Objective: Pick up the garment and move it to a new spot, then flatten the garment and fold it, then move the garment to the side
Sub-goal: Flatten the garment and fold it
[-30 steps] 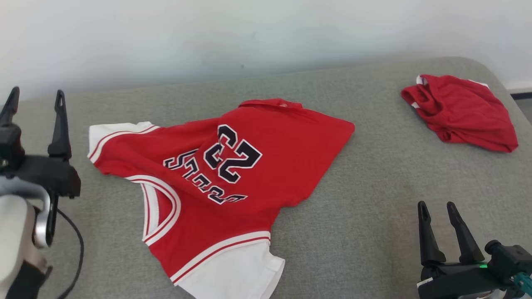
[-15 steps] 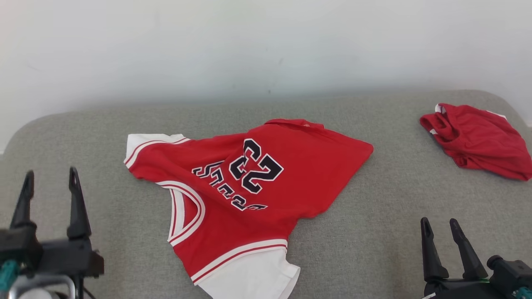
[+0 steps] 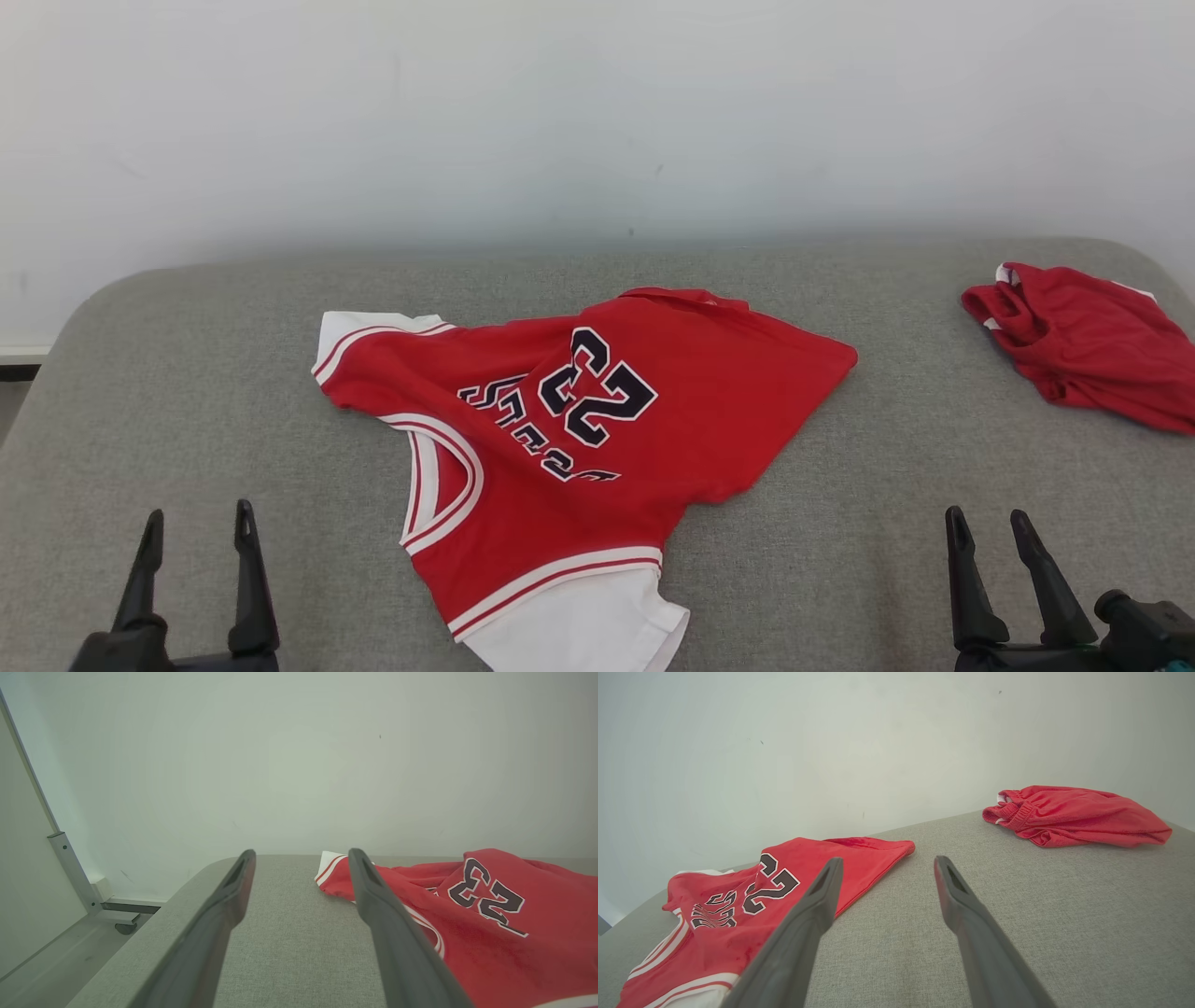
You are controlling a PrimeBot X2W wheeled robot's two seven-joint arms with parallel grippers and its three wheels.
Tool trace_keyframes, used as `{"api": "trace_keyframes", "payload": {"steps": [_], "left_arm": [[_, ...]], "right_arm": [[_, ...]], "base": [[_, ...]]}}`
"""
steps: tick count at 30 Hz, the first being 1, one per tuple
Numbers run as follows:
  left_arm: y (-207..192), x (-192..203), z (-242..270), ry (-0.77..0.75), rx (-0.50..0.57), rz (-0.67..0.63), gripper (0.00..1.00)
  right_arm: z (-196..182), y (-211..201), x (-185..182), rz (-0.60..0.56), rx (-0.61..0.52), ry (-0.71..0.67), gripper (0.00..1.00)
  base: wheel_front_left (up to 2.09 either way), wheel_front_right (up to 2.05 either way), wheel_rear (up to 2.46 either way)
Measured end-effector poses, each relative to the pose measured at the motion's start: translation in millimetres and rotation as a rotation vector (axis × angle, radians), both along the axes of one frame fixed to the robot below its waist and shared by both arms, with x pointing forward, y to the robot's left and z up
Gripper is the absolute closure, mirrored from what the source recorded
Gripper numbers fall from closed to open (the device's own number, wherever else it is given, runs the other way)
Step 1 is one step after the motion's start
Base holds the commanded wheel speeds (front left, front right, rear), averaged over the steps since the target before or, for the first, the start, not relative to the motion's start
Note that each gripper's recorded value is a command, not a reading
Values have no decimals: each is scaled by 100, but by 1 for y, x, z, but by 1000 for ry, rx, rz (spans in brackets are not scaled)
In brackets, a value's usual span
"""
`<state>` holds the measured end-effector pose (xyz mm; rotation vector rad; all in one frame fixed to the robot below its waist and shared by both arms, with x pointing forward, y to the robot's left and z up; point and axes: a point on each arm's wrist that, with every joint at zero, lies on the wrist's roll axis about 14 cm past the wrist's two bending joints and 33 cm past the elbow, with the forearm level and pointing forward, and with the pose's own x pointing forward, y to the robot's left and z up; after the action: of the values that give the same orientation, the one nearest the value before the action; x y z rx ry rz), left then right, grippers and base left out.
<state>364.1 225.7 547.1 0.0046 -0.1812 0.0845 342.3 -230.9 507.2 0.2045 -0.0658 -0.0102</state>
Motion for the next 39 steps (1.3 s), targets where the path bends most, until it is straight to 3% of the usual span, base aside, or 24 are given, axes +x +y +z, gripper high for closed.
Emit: {"api": "trace_keyframes", "payload": {"steps": [6, 17, 23, 35, 36, 37, 39], "left_arm": [[-13, -1, -17, 49, 3, -48, 0], [-85, -2, -82, 268, -21, -275, 0], [-101, -1, -124, 423, -62, -305, 0], [-126, -6, -171, 591, -96, -363, 0], [-127, -6, -172, 595, -102, -366, 24], [-127, -5, -174, 600, -107, -363, 95], [-126, -3, -174, 599, -111, -362, 100]], "right_arm": [[1, 1, 0, 2, 0, -1, 0], [-8, -5, -1, -21, 9, 26, 0], [-9, -11, 2, -41, 9, 32, 0], [-16, -22, -3, -82, 14, 50, 0], [-16, -22, -4, -83, 14, 50, 0], [-16, -23, -4, -84, 14, 50, 0], [-16, -23, -3, -84, 14, 48, 0]], "base": [[0, 0, 0], [0, 0, 0], [0, 0, 0], [0, 0, 0], [0, 0, 0], [0, 0, 0], [0, 0, 0]]}}
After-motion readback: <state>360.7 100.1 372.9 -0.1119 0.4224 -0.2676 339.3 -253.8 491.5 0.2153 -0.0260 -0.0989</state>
